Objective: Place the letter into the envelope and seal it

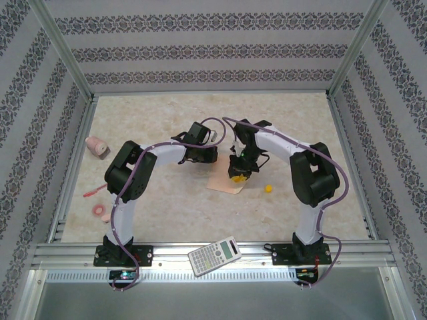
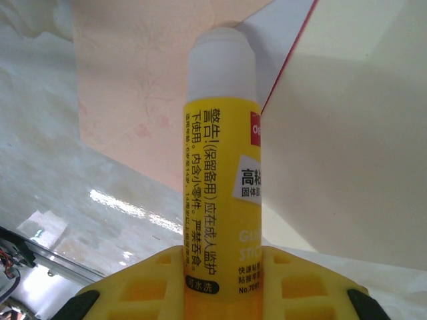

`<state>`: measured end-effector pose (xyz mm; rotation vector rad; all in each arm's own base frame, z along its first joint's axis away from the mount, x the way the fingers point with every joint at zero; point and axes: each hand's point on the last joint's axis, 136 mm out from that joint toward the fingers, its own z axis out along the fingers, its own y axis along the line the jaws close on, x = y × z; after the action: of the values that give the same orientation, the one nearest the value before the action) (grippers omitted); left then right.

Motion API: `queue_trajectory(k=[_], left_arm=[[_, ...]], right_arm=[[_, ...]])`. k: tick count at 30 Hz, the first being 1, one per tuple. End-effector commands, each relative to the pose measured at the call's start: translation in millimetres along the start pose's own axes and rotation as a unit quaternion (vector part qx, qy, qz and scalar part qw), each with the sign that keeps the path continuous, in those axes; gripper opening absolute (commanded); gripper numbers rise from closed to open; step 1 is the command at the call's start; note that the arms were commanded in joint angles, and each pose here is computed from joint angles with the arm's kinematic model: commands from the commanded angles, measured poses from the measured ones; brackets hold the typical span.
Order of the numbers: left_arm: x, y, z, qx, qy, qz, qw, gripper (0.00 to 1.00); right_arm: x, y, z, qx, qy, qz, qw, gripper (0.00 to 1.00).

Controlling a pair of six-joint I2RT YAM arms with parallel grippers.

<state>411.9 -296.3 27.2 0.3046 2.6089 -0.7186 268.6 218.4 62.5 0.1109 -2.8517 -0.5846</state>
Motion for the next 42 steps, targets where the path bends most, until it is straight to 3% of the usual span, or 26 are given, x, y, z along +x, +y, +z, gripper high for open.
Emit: queue_trajectory(k=[1, 9, 21, 36, 38, 42], left_arm=[[-3, -11, -8, 0.009, -0.007, 0.0, 1.0, 0.0], [-3, -8, -9, 0.0, -0.012, -0.013, 1.0, 0.0], [-3, 5, -6, -0.018, -0.045, -0.125, 0.991, 0.0], [-27, -16, -24, 0.01, -0.073, -0.104, 0.992, 0.01], [-35, -23, -34, 0.02, -0.087, -0.107, 0.99, 0.14], [-52, -43, -57, 0.047, -0.113, -0.103, 0.987, 0.31]], right_arm=[[13, 1, -3, 0.008, 0.012, 0.009, 1.0, 0.01], [5, 1, -11, 0.007, -0.005, 0.008, 1.0, 0.01], [-17, -9, -34, -0.006, -0.049, 0.012, 0.999, 0.01], [-35, 5, -81, -0.037, -0.123, -0.004, 0.992, 0.01], [-36, 5, -87, -0.041, -0.136, -0.003, 0.99, 0.01], [-36, 4, -97, -0.047, -0.164, -0.002, 0.985, 0.01]])
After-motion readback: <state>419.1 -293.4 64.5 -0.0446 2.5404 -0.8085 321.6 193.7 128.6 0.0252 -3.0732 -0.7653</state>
